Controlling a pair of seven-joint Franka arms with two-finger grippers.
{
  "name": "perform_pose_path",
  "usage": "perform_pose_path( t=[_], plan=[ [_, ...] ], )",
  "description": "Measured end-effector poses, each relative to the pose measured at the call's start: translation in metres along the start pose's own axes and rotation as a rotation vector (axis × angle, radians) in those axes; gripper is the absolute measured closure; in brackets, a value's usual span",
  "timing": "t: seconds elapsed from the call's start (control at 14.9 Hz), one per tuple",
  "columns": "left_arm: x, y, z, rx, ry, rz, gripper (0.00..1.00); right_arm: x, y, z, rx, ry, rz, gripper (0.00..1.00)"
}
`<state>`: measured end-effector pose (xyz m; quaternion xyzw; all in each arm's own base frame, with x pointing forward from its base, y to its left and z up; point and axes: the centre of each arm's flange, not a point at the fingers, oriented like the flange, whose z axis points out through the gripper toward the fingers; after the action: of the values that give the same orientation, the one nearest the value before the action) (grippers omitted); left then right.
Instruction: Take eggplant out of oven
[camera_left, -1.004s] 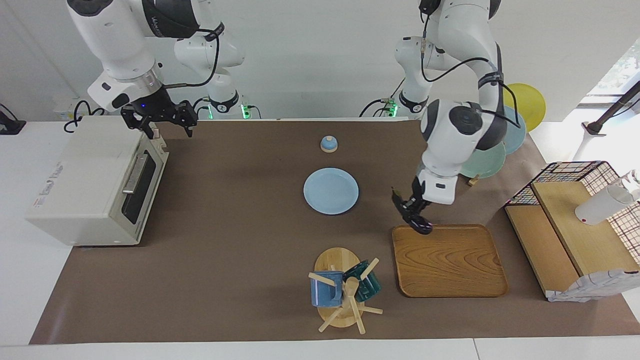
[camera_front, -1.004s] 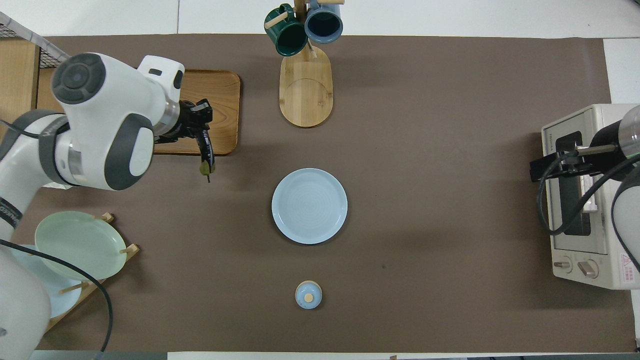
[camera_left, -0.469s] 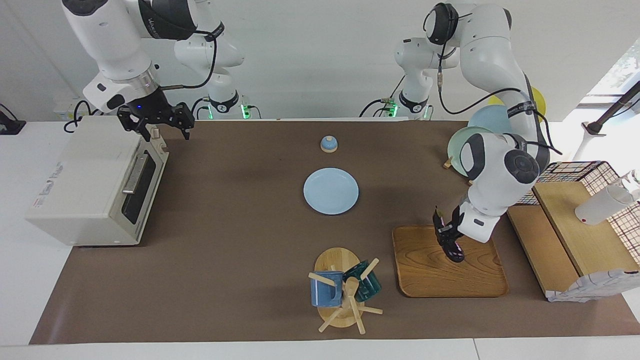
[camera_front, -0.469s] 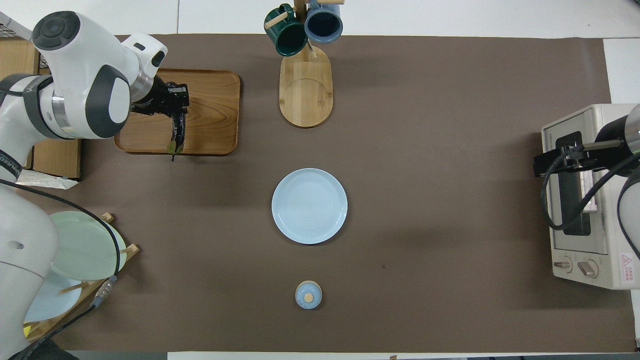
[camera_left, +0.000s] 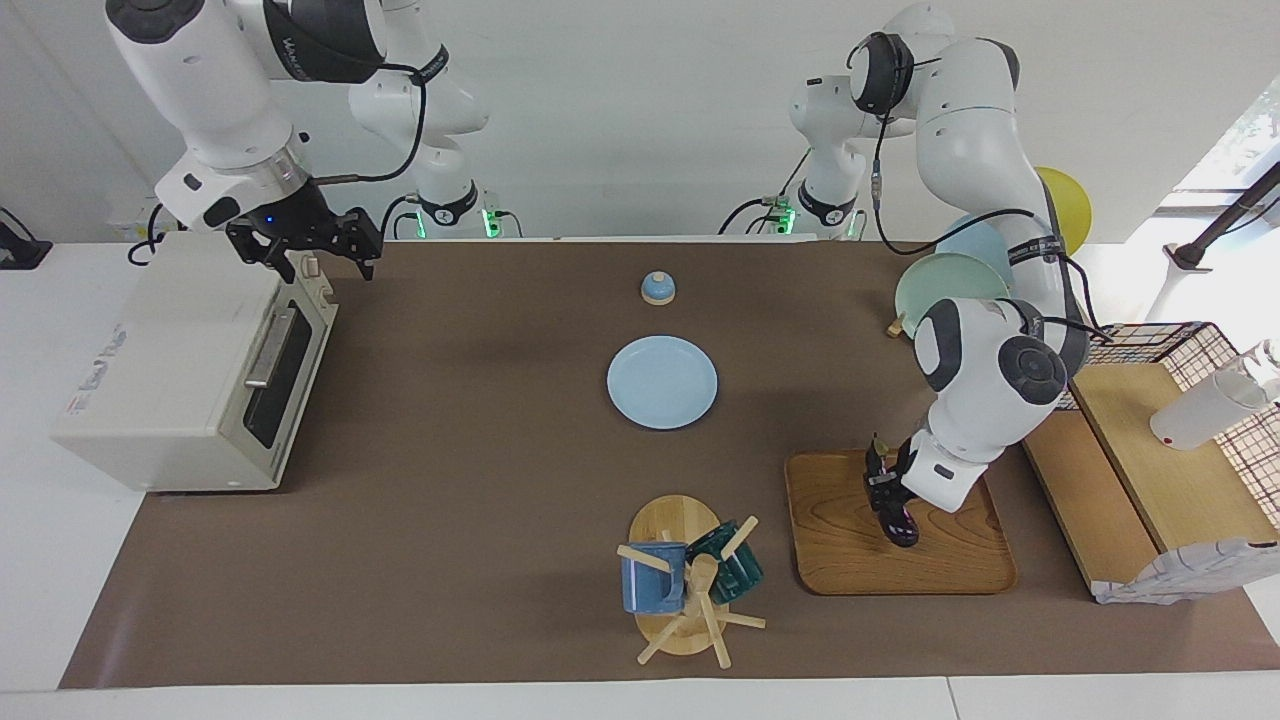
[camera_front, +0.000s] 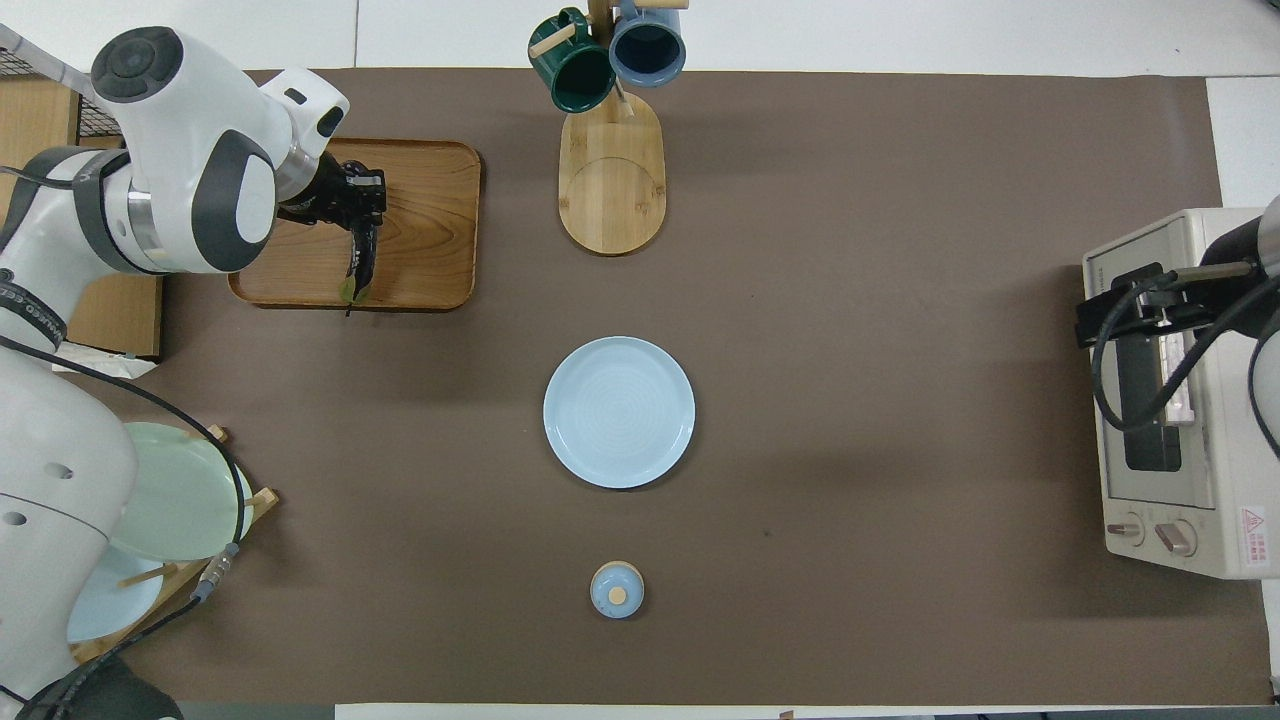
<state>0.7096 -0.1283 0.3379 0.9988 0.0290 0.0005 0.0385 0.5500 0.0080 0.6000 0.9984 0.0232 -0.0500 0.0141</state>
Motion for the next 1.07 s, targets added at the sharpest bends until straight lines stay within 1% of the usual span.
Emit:
perform_pose_path(
  t=[0.2, 0.27, 0.4, 0.47, 0.6, 0.67, 0.87, 1.07],
  plan=[
    [0.000, 0.000, 0.002, 0.005, 0.002, 0.008, 0.65, -0.002, -0.001, -0.002, 0.000, -0.003, -0.002, 0.00],
    [0.000, 0.000, 0.002, 0.005, 0.002, 0.010, 0.59, -0.003, -0.001, -0.003, 0.000, -0.005, -0.002, 0.00],
    [-0.001, -0.002, 0.003, 0.008, -0.010, 0.008, 0.39, -0.004, 0.002, -0.003, 0.000, -0.005, 0.004, 0.00],
    [-0.001, -0.004, 0.002, 0.010, -0.016, 0.006, 0.26, -0.004, 0.004, -0.003, 0.001, -0.006, 0.008, 0.00],
    [0.000, -0.006, -0.013, 0.007, -0.001, 0.001, 0.05, -0.004, 0.008, -0.003, 0.001, -0.005, 0.014, 0.00],
    [0.000, -0.009, -0.029, 0.006, 0.009, -0.002, 0.00, -0.004, 0.009, -0.004, 0.001, -0.003, 0.016, 0.00],
    [-0.015, -0.018, -0.103, 0.005, 0.028, -0.013, 0.00, -0.004, 0.011, -0.008, 0.001, 0.016, 0.020, 0.00],
    [-0.042, -0.024, -0.176, 0.009, 0.034, -0.017, 0.00, -0.005, 0.009, -0.010, 0.000, 0.021, 0.017, 0.00]
  ],
)
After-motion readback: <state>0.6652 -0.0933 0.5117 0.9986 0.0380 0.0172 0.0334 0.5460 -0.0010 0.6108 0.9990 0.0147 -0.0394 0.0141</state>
